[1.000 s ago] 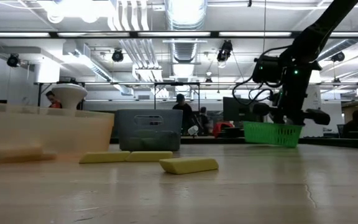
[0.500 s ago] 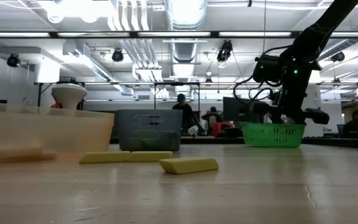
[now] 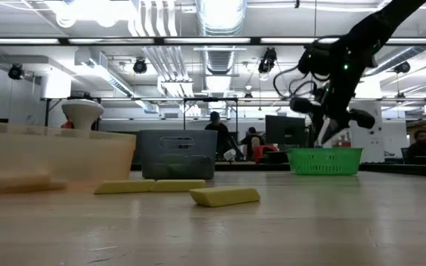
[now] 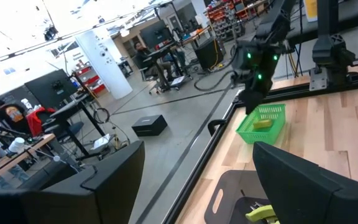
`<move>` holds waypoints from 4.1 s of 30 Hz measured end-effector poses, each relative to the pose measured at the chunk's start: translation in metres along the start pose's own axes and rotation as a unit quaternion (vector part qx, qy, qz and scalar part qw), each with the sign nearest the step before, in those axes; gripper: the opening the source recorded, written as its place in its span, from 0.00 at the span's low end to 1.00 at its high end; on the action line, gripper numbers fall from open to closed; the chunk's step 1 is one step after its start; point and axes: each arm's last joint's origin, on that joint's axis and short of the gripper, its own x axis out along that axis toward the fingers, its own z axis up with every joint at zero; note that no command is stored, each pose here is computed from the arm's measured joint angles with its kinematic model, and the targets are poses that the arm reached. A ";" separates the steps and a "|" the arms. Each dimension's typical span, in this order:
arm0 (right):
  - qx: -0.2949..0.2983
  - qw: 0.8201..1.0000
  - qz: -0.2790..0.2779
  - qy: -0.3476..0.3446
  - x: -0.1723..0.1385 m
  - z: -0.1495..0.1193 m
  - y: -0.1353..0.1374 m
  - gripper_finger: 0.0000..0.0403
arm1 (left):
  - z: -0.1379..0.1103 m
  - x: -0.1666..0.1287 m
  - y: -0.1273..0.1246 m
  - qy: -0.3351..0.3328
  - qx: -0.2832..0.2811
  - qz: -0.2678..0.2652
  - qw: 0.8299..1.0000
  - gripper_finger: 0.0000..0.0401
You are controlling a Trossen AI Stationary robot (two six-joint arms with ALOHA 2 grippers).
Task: Pick & Place School Supplies
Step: Put the yellow eraser into the green bin
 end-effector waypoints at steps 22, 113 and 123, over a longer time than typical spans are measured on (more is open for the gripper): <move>-0.249 0.895 0.309 -0.202 -0.143 -0.007 0.031 0.31 | 0.000 0.000 0.000 0.000 0.000 0.000 1.000 0.76; -0.535 0.675 0.504 -0.064 -0.058 -0.233 0.159 0.45 | 0.000 0.001 -0.002 0.002 0.004 0.000 1.000 0.76; -0.518 0.688 0.506 -0.051 -0.047 -0.240 0.158 0.45 | 0.000 0.001 -0.002 0.002 0.005 -0.001 1.000 0.76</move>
